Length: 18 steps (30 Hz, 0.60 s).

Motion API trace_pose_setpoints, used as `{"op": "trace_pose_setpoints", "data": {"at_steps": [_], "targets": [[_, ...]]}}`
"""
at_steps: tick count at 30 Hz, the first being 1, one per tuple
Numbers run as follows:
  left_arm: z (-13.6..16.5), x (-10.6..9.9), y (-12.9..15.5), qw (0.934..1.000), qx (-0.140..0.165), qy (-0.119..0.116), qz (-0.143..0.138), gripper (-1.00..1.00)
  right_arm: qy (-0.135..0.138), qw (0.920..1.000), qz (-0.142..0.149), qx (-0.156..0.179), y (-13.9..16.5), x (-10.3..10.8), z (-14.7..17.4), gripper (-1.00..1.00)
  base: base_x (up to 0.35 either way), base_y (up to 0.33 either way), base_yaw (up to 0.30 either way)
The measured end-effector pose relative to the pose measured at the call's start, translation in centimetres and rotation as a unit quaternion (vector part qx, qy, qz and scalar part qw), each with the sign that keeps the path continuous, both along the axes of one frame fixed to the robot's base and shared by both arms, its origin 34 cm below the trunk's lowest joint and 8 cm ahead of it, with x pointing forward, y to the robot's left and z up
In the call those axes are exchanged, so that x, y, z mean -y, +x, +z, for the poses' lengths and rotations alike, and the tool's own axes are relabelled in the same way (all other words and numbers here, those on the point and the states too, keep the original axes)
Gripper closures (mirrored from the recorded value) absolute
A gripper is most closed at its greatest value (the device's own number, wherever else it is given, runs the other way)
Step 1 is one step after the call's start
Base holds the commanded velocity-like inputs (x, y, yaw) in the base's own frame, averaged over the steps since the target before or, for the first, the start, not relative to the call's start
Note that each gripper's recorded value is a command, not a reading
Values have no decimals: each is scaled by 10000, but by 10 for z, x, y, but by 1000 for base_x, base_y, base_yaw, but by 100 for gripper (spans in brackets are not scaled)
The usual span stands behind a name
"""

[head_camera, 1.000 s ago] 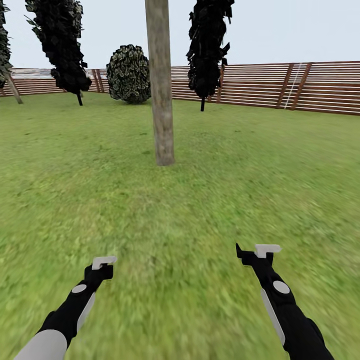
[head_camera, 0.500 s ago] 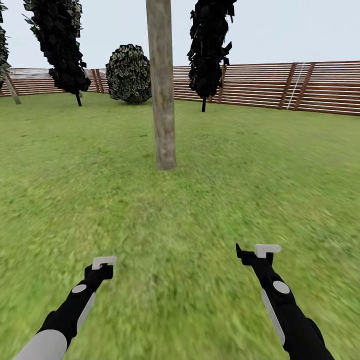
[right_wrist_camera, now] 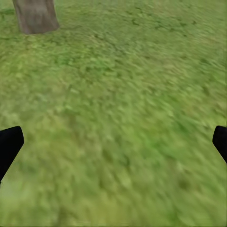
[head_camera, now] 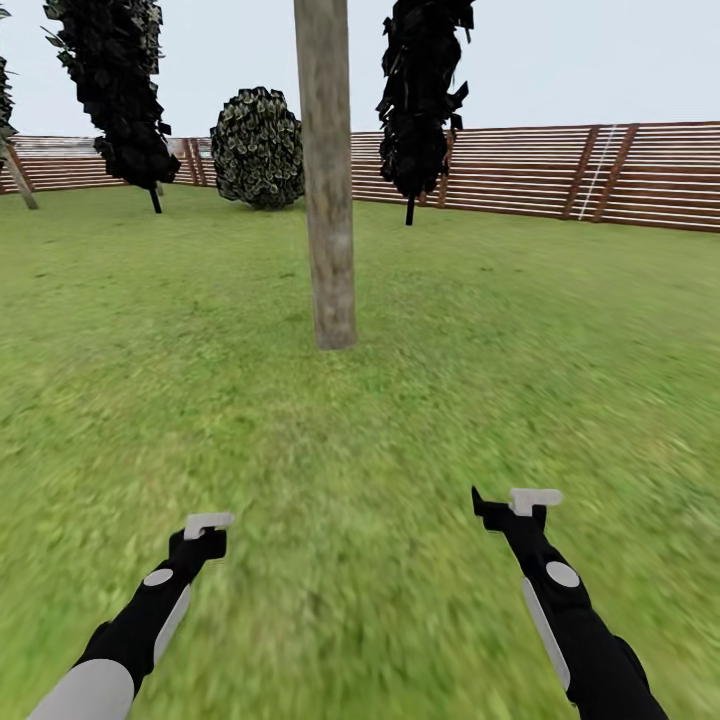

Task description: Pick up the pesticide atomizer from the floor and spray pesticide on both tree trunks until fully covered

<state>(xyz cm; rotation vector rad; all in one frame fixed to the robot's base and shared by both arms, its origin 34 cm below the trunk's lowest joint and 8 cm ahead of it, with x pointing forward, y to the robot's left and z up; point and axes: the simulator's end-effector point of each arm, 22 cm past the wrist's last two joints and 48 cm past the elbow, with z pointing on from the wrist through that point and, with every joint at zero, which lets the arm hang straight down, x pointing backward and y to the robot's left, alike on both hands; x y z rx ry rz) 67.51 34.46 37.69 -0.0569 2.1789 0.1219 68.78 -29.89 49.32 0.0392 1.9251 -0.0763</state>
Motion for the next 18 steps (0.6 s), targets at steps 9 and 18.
{"op": "trace_pose_setpoints", "data": {"at_steps": [9, 18], "targets": [[0, 0, 0, 10000, 0, -1, -1, 100, 13, 10000, -5, -99, -3, 0, -9, -100, 336, 78, 0], [0, 0, 0, 10000, 0, -1, -1, 100, 14, 9999, -5, -103, -3, 0, -9, -100, 336, 78, 0]]}}
